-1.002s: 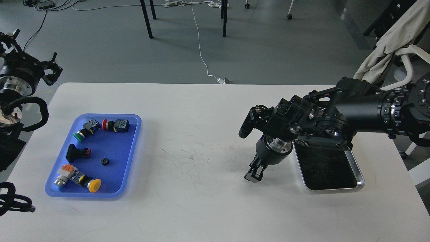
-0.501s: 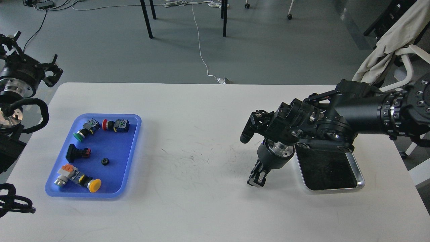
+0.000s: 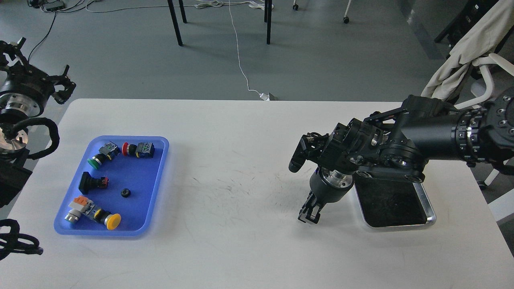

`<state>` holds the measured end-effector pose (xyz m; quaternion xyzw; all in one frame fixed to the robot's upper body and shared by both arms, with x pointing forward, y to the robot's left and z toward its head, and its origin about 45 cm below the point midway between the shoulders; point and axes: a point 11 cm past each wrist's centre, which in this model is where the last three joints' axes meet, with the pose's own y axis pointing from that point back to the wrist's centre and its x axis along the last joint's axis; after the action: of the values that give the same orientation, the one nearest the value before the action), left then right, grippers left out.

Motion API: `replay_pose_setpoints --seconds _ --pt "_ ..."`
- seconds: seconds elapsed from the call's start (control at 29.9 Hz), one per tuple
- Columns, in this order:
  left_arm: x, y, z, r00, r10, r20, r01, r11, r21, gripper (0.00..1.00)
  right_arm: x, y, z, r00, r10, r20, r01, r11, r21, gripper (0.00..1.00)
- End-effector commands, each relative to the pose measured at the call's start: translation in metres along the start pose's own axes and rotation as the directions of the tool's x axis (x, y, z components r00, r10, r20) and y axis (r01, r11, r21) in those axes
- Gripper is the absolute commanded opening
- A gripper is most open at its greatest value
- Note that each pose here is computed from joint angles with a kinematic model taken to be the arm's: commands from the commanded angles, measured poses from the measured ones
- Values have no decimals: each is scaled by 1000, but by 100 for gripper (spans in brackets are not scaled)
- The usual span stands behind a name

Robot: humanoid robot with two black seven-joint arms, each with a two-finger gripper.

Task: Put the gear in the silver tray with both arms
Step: 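Lower the right gripper onto the black gear and close it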

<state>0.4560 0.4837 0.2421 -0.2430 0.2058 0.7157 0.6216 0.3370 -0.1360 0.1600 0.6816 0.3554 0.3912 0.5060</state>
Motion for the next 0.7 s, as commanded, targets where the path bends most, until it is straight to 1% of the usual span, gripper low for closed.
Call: replay_pose_setpoints --seconds 0.0,0.13,0.27,0.43,0.5,0.6,0.67 --pt "0 0 1 1000 0 1 0 1000 -2 99 -3 -1 1 1000 -11 0 11 1000 -4 32" --pt "2 1 0 1000 4 1 -4 1000 -2 99 -3 0 2 1000 -12 -4 12 1000 -8 30" --pt "2 1 0 1000 4 1 -4 1000 -4 99 -2 1 4 1000 -10 -5 10 1000 -16 21" --pt "2 1 0 1000 3 1 -3 1000 -5 99 -2 0 3 1000 -12 -9 12 1000 -16 20" --pt "2 1 0 1000 4 1 -4 1000 -4 99 -2 1 4 1000 -12 -9 11 1000 -17 13" --pt "2 1 0 1000 4 1 -4 1000 -4 99 -2 0 3 1000 -13 -10 12 1000 -14 10" --pt "3 1 1 1000 5 2 -5 1000 -5 99 -2 0 4 1000 -13 -11 13 1000 -18 3"
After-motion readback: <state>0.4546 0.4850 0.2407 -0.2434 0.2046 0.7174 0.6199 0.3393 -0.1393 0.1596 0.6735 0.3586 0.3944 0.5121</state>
